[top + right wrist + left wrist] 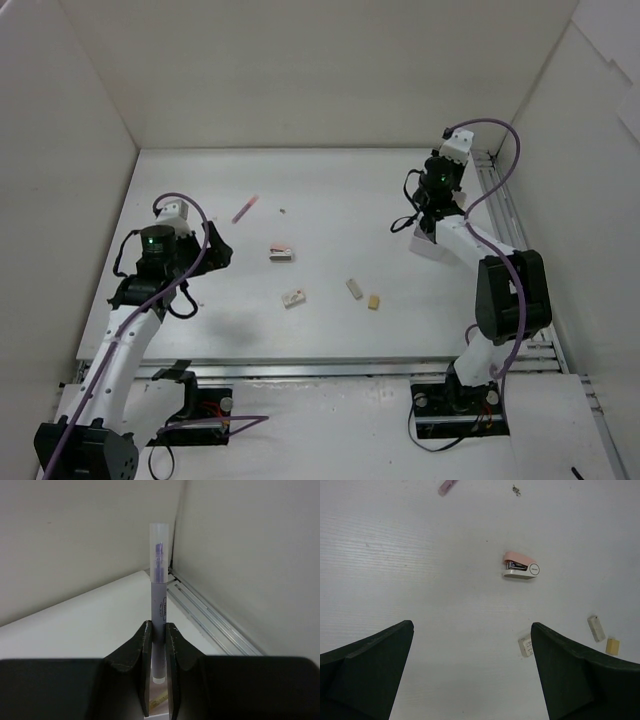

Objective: Sort the stationery into containers
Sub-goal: Place the pen in the storage box.

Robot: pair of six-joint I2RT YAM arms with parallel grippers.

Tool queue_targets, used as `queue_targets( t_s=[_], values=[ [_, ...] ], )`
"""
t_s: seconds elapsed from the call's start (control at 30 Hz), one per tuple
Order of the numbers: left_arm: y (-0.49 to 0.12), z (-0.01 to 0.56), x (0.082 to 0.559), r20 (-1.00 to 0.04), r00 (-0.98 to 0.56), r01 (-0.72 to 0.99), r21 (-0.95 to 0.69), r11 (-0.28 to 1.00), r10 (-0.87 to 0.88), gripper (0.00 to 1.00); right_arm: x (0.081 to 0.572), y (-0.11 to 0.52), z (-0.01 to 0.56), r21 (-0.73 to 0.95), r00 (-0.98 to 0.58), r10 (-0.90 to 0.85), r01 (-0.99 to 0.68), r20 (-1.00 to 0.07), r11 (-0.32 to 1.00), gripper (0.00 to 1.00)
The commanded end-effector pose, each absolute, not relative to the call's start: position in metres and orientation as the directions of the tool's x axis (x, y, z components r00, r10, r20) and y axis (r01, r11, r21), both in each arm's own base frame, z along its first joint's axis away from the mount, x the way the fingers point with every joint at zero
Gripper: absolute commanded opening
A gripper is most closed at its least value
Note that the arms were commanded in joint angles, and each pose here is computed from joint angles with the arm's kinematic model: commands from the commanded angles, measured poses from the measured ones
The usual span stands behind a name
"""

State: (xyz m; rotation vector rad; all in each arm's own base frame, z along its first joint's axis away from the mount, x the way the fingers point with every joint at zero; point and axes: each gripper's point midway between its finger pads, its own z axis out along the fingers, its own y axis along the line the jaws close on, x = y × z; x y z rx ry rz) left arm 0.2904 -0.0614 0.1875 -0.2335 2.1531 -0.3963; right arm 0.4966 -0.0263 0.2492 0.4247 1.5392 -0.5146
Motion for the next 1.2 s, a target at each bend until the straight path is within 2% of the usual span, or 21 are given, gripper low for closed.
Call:
queue_targets(
  t_s=[0.0, 0.53, 0.8, 1.03, 1.13, 1.17],
  values=[
    [-0.060, 0.197, 0.292, -0.781, -0.528, -0.026, -0.378, 0.925, -0.334, 1.00, 0.490, -0.046, 0.275, 0.084, 0.125, 0.004, 0.644, -0.992, 0.760, 0.00],
    [-0.054, 0.191, 0.281, -0.773, -0.532, -0.063, -0.371, 0.926, -0.346, 1.00, 0.518, -0.062, 0.195, 0.011, 0.001, 0.014, 0.656, -1.000, 0.754, 0.00],
    [-0.057, 0.191, 0.284, -0.778, -0.528, -0.045, -0.375, 0.926, -0.340, 1.00, 0.512, -0.059, 0.178, 0.073, 0.022, 0.078, 0.662, -0.997, 0.746, 0.00],
    [-0.057, 0.193, 0.282, -0.782, -0.523, -0.042, -0.374, 0.926, -0.339, 1.00, 0.502, -0.050, 0.174, 0.085, 0.024, 0.092, 0.668, -0.995, 0.739, 0.14],
    [-0.056, 0.195, 0.281, -0.786, -0.518, -0.038, -0.373, 0.927, -0.337, 1.00, 0.499, -0.045, 0.176, 0.084, 0.028, 0.089, 0.674, -0.996, 0.734, 0.28],
    [-0.056, 0.195, 0.281, -0.787, -0.517, -0.038, -0.371, 0.928, -0.336, 1.00, 0.497, -0.043, 0.177, 0.082, 0.027, 0.086, 0.674, -0.996, 0.734, 0.29]
  ],
)
